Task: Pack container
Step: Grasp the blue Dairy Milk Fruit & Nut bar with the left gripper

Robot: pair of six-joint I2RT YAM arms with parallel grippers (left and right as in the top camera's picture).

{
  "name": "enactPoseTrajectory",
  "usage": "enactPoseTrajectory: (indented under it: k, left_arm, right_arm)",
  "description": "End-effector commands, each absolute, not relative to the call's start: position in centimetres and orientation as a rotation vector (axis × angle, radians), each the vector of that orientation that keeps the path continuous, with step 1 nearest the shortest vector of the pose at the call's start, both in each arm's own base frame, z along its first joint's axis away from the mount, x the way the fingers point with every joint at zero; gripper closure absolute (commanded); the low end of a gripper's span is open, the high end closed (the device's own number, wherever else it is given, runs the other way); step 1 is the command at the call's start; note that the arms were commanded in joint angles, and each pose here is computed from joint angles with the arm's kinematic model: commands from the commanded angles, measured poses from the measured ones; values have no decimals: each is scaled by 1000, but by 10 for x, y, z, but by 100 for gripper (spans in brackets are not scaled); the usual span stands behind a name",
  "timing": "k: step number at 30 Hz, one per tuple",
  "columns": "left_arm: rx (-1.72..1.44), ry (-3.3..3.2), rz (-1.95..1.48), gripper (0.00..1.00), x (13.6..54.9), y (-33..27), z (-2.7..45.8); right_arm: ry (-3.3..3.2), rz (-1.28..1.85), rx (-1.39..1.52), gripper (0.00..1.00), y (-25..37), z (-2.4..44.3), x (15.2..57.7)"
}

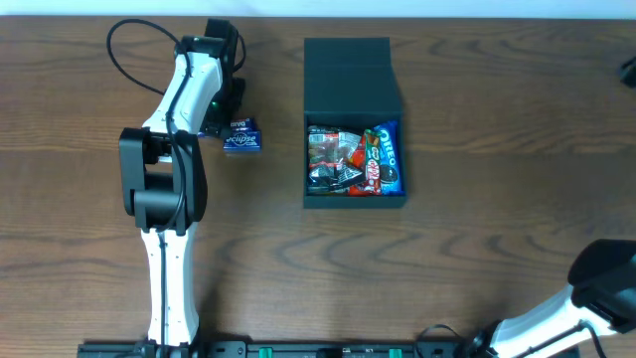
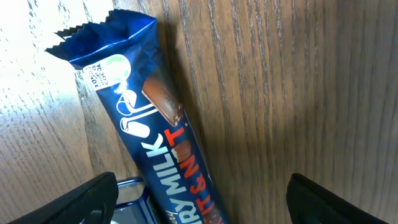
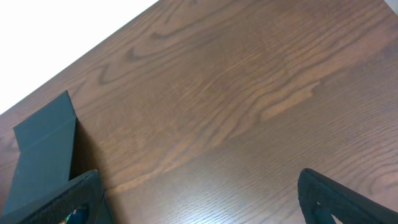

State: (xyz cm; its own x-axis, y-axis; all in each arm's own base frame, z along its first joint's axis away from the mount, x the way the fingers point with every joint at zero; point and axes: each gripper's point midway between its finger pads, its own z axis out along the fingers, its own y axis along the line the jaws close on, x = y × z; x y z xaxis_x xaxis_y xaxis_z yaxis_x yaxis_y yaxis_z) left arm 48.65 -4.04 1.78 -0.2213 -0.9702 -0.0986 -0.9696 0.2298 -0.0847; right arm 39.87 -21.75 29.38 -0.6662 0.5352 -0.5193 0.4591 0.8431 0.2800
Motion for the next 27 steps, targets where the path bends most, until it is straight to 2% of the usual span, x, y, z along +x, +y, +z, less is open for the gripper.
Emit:
enactPoseTrajectory:
  k: [1, 4, 24, 27]
  left_arm:
    - [-1884, 2347, 56, 13, 482, -33, 9]
    - [-1885, 2349, 59, 17, 482, -33, 7]
    - [-1901, 2376, 99, 17, 469, -32, -8]
    - [-1900, 2374, 96, 20, 470, -32, -8]
  right_arm:
    - [2426, 176, 716, 1, -218, 289, 399]
    - [2426, 176, 716, 1, -218, 289, 399]
    - [2426, 176, 716, 1, -218, 289, 399]
    - [2426, 176, 716, 1, -218, 289, 399]
